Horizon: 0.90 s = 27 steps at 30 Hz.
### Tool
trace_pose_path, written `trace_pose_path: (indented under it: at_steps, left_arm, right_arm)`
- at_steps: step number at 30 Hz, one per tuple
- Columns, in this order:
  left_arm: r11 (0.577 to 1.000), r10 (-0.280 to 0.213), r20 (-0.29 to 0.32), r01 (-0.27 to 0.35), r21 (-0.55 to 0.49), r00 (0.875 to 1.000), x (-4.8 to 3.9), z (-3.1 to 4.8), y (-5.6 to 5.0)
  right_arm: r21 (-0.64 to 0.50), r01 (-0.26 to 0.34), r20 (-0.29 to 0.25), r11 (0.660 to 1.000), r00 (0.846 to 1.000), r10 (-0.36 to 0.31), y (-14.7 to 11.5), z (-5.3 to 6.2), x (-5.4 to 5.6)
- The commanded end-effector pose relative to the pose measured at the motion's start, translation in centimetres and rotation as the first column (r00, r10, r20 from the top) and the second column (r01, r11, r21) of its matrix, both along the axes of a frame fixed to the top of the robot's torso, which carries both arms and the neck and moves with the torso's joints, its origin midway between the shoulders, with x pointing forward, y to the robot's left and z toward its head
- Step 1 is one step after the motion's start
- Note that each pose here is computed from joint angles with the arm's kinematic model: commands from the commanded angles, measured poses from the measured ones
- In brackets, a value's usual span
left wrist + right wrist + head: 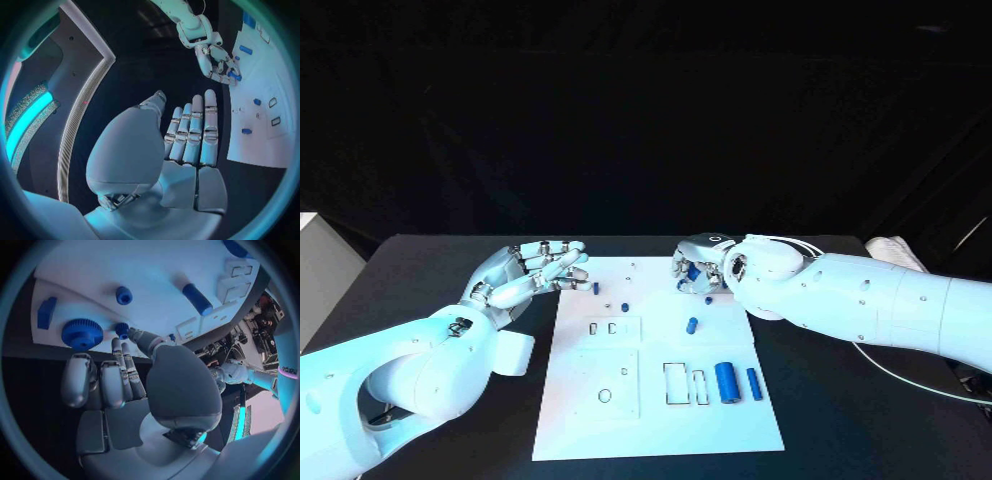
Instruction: Assemble the parts on the task board
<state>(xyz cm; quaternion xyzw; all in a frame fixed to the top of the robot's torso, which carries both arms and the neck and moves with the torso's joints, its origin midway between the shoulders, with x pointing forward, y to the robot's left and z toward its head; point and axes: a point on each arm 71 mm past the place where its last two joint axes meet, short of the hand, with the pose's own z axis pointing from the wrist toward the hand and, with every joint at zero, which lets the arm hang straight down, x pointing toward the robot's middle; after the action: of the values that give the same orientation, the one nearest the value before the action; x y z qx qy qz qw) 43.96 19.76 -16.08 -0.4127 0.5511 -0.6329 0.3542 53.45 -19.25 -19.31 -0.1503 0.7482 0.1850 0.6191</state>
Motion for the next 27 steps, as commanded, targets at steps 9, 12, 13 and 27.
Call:
trace_pose_path:
  at_steps: [9, 12, 13, 27]
  left_arm:
    - [1.0, -0.011, 0.007, 0.011, -0.002, 1.0, -0.05, 0.16, -0.13]
    - [1.0, -0.011, 0.006, 0.011, -0.001, 1.0, -0.03, 0.14, -0.11]
    - [1.0, -0.011, 0.006, 0.011, -0.001, 1.0, -0.02, 0.14, -0.09]
    - [1.0, -0.011, 0.002, 0.011, 0.001, 1.0, 0.02, 0.09, 0.0]
  right_arm:
    - [-0.026, 0.005, -0.018, 1.0, 1.0, -0.005, -0.05, -0.29, 0.19]
    - [-0.029, 0.005, -0.018, 1.0, 1.0, -0.006, -0.07, -0.31, 0.2]
    - [-0.03, 0.005, -0.018, 1.0, 1.0, -0.006, -0.08, -0.32, 0.2]
    - [-0.026, 0.004, 0.004, 1.0, 1.0, -0.004, -0.19, -0.21, 0.13]
